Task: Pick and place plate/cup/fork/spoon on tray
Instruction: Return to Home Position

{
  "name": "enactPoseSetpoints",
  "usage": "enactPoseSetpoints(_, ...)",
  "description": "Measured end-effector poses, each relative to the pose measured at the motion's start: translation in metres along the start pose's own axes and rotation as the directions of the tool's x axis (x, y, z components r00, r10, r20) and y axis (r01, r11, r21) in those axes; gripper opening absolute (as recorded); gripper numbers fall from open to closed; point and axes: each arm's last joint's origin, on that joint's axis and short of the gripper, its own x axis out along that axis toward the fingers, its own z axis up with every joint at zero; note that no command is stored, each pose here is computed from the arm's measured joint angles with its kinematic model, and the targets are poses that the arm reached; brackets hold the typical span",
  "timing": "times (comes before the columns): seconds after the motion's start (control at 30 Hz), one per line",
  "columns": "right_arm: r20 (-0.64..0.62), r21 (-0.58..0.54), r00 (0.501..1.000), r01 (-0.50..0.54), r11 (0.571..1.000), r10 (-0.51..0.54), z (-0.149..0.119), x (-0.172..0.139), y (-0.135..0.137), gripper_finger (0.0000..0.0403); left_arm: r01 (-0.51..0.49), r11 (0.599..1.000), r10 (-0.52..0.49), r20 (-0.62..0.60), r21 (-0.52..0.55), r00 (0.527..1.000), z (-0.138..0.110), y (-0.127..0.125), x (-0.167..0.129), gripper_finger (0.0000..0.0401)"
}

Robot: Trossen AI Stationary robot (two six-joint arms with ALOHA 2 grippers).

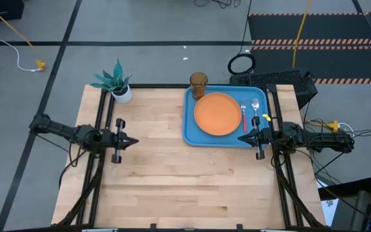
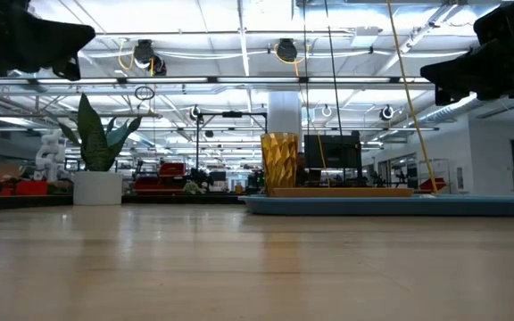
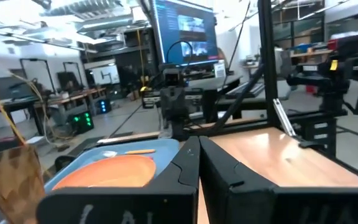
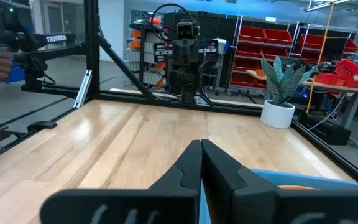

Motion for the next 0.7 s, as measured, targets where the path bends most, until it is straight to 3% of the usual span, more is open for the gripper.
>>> enactPoseSetpoints(0.33, 0.000, 0.000, 1.000, 0.000, 1.000, 0.000, 0.000, 0.000, 0.000, 0.0000, 0.018, 1.000, -0.018, -0.089, 0.005, 0.996, -0.010, 0.000, -0.008, 0.0004)
enactPoseSetpoints(0.7, 0.000, 0.000, 1.000, 0.000, 1.000, 0.000, 0.000, 0.000, 0.000, 0.0000, -0.026, 0.999, 0.030, -0.096, 0.042, 0.995, -0.011, 0.008, -0.007, 0.0016)
